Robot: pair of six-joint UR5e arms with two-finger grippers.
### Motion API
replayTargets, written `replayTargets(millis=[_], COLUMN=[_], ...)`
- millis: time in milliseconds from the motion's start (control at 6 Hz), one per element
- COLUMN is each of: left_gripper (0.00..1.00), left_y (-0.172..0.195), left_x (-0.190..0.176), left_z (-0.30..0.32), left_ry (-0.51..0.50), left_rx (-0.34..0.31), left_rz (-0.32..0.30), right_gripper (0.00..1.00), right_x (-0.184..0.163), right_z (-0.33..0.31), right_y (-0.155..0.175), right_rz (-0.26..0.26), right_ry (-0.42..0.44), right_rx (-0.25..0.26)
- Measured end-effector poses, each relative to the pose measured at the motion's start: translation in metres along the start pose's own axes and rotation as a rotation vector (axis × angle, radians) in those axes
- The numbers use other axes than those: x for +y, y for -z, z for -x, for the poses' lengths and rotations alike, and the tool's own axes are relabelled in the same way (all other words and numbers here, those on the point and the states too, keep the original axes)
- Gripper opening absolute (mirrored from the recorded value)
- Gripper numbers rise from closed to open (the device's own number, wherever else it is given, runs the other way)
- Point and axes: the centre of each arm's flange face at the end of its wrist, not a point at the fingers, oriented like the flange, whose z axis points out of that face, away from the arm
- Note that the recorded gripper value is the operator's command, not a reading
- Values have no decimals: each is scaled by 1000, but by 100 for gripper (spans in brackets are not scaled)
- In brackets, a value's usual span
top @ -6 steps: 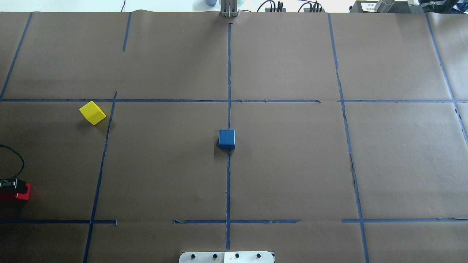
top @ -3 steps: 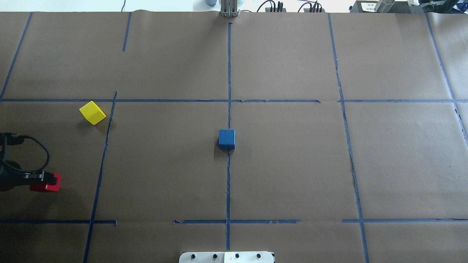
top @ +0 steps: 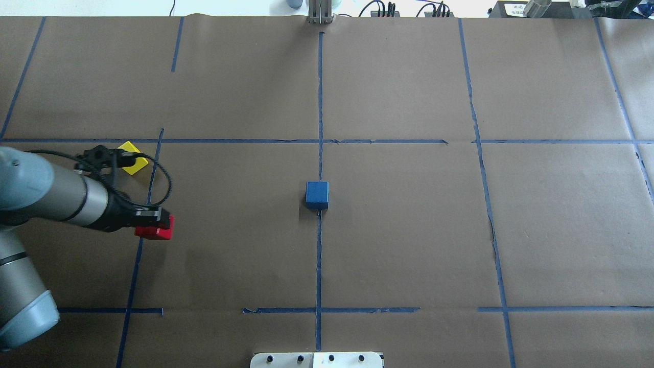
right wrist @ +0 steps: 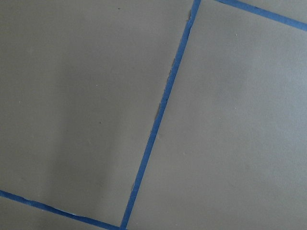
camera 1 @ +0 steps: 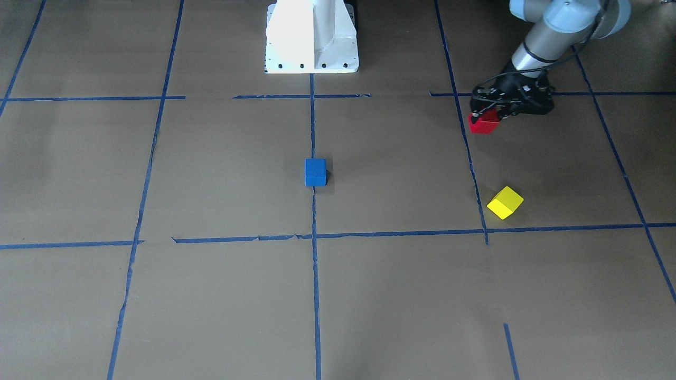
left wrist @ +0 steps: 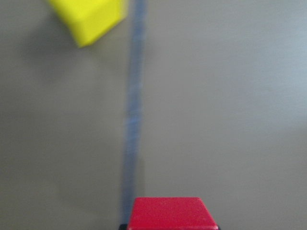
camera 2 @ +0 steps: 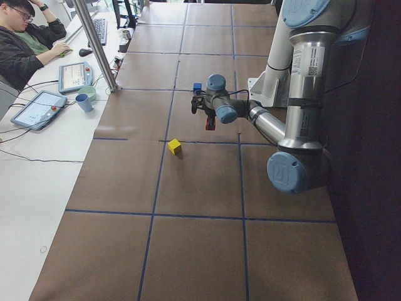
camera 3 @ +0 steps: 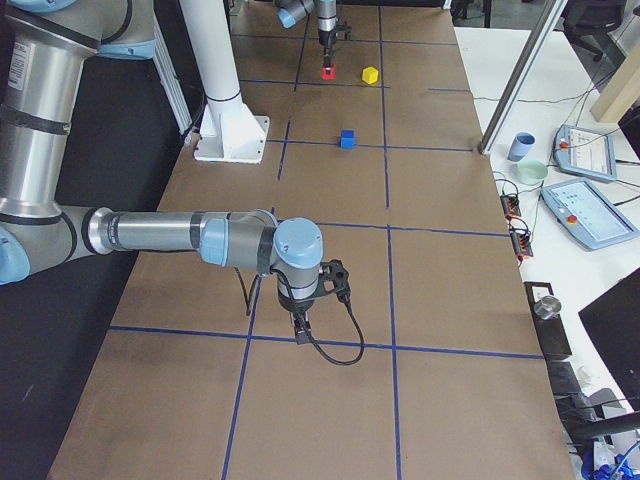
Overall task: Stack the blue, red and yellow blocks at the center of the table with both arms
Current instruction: 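Carry the red cube over the blue cube and set it on top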
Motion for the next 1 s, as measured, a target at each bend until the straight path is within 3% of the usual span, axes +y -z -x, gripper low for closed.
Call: replayTargets(millis=[500, 667, 1000], left_gripper=[0, 0, 0], left_y=[11, -3, -32], left_x=[-76, -98, -105], left_z=[-217, -258, -285], left_ry=[-76, -69, -64], left_rx=[-11, -45, -99], left_rz=[4, -8, -1], right_gripper=[100, 100, 100], right_x=[0, 0, 0], right_z=[0, -1, -1], right_y=[0, -1, -1], right_rz=[1, 2, 2], right_ry=[-2, -3, -4], right_rx=[0, -1, -1])
